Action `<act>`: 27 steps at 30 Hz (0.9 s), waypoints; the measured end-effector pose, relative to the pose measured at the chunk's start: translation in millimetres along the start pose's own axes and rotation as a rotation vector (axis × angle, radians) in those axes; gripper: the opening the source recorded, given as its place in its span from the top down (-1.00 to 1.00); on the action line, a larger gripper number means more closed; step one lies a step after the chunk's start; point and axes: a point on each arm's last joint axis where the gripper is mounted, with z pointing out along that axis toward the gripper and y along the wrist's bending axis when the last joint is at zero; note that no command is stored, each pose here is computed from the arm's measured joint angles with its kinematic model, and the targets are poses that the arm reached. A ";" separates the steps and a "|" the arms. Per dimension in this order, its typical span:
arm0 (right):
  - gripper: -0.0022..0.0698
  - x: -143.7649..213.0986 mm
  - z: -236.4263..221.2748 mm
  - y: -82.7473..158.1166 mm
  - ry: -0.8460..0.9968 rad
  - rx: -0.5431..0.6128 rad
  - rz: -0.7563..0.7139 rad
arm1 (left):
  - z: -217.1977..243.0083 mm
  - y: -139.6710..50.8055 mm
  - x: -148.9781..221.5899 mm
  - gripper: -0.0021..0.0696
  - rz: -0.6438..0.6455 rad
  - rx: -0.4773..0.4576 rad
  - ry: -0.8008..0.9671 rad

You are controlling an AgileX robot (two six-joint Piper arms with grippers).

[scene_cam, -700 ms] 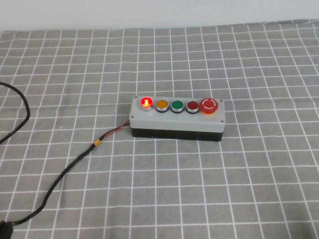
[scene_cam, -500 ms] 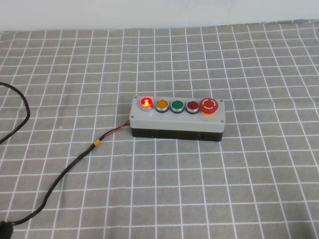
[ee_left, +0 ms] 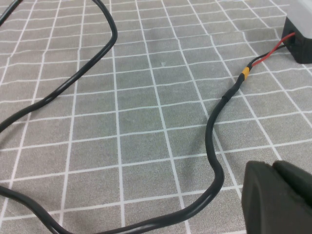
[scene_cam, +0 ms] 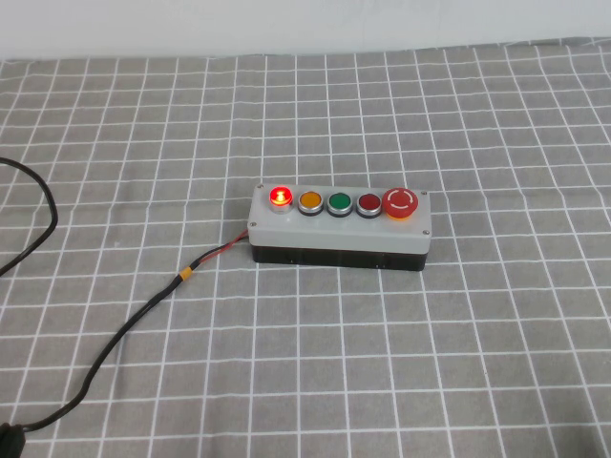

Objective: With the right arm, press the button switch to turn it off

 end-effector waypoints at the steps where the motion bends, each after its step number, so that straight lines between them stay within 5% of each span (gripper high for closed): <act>1: 0.98 0.0 0.0 0.0 0.000 0.000 0.000 | 0.0 0.0 0.0 0.95 0.000 0.000 0.000; 16: 0.98 -5.1 -0.1 0.6 -0.057 -0.007 0.000 | 0.0 0.0 0.0 0.95 0.000 0.000 0.000; 27: 0.98 -55.5 -19.1 6.7 -0.657 -0.076 -0.009 | 0.0 0.0 0.0 0.95 0.000 0.000 0.000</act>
